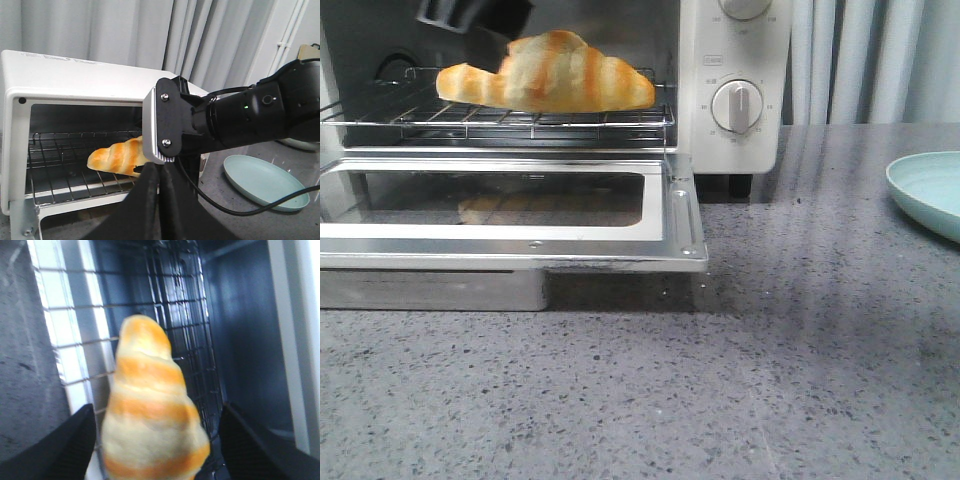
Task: Put bread in oven
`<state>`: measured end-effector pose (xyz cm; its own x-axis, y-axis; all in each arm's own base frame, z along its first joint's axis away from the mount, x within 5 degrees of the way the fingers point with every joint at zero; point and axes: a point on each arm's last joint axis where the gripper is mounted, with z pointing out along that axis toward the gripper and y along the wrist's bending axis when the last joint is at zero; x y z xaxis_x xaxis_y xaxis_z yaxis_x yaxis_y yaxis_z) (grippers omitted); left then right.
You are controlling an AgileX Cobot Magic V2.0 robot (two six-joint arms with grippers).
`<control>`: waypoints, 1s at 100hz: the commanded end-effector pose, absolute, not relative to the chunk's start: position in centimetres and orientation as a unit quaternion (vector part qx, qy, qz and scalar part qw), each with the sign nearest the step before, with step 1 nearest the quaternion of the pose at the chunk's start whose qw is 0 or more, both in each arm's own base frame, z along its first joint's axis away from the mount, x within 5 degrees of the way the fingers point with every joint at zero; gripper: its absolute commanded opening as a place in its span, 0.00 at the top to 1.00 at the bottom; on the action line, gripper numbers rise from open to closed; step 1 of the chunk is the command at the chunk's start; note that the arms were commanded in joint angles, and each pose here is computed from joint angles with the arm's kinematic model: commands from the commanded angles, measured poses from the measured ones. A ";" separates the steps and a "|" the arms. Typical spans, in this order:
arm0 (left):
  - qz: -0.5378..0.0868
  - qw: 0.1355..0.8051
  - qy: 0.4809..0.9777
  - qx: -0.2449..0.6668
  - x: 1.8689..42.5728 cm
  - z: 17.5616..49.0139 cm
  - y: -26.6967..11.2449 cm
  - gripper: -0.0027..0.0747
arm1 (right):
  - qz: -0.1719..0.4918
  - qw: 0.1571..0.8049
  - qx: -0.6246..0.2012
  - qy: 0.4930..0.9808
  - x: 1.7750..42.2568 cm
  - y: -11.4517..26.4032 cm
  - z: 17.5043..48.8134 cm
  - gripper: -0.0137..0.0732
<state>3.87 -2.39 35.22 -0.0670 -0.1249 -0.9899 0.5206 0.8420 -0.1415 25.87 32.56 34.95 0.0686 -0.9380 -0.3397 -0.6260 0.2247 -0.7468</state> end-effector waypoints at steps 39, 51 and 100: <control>-0.211 0.699 0.665 0.156 3.0 36.0 -1.4 0.99 | -0.133 0.447 -0.601 0.649 19.3 34.3 39.7 0.31; -0.213 0.717 0.646 0.152 1.6 34.9 -0.6 0.99 | -0.122 0.440 -0.606 0.651 18.0 34.2 40.1 0.31; -0.152 0.734 0.655 0.096 2.3 29.4 -0.6 0.99 | -0.090 0.385 -0.577 0.714 15.2 28.4 43.9 0.31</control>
